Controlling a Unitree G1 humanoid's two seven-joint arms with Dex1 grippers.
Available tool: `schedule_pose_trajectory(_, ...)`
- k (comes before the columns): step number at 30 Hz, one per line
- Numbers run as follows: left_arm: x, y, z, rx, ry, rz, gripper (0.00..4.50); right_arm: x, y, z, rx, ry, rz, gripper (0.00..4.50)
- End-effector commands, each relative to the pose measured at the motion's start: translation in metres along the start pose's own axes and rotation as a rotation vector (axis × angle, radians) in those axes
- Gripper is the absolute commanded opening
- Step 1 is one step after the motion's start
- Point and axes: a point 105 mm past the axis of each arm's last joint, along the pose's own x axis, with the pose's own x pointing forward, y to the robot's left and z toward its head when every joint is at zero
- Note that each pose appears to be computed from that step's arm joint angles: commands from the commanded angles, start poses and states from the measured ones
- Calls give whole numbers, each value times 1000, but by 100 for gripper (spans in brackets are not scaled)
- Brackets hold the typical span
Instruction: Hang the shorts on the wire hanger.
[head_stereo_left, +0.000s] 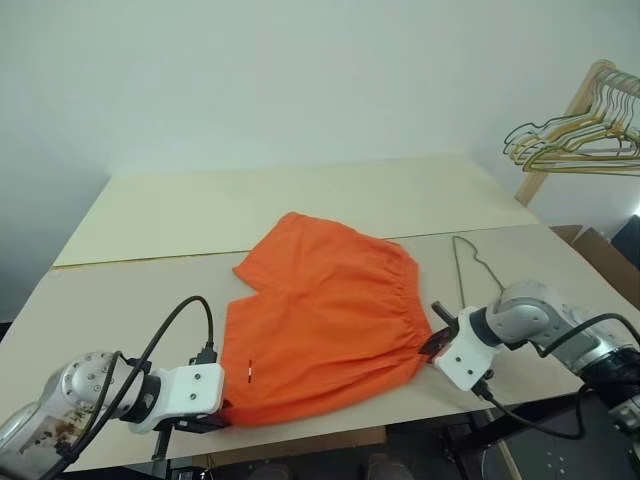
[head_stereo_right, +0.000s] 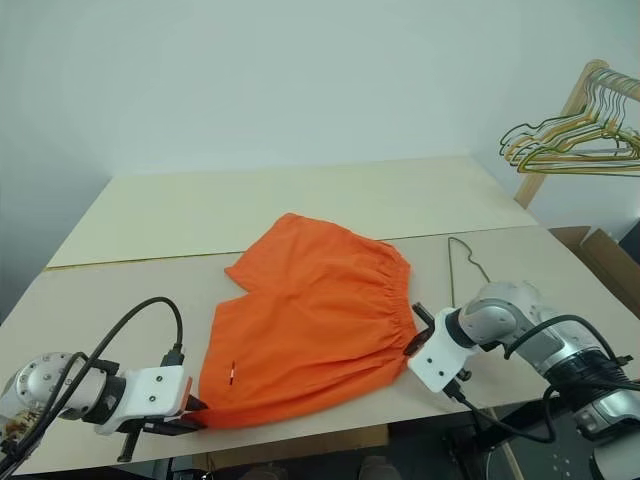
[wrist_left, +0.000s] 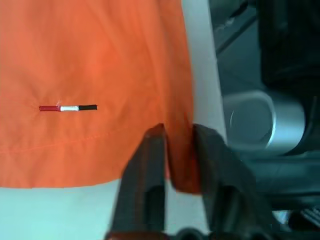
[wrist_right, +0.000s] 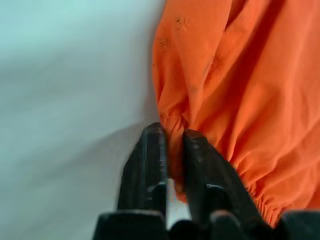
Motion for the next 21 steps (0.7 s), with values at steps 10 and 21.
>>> schedule_pose_trajectory(10, -45, 12, -4, -23, -34, 54, 450, -40, -19, 20, 213, -197, -164, 447)
schedule_pose_trajectory(21, -52, 82, 65, -11, -639, 456, 450, -80, -64, -41, 1076, -149, -777, 447)
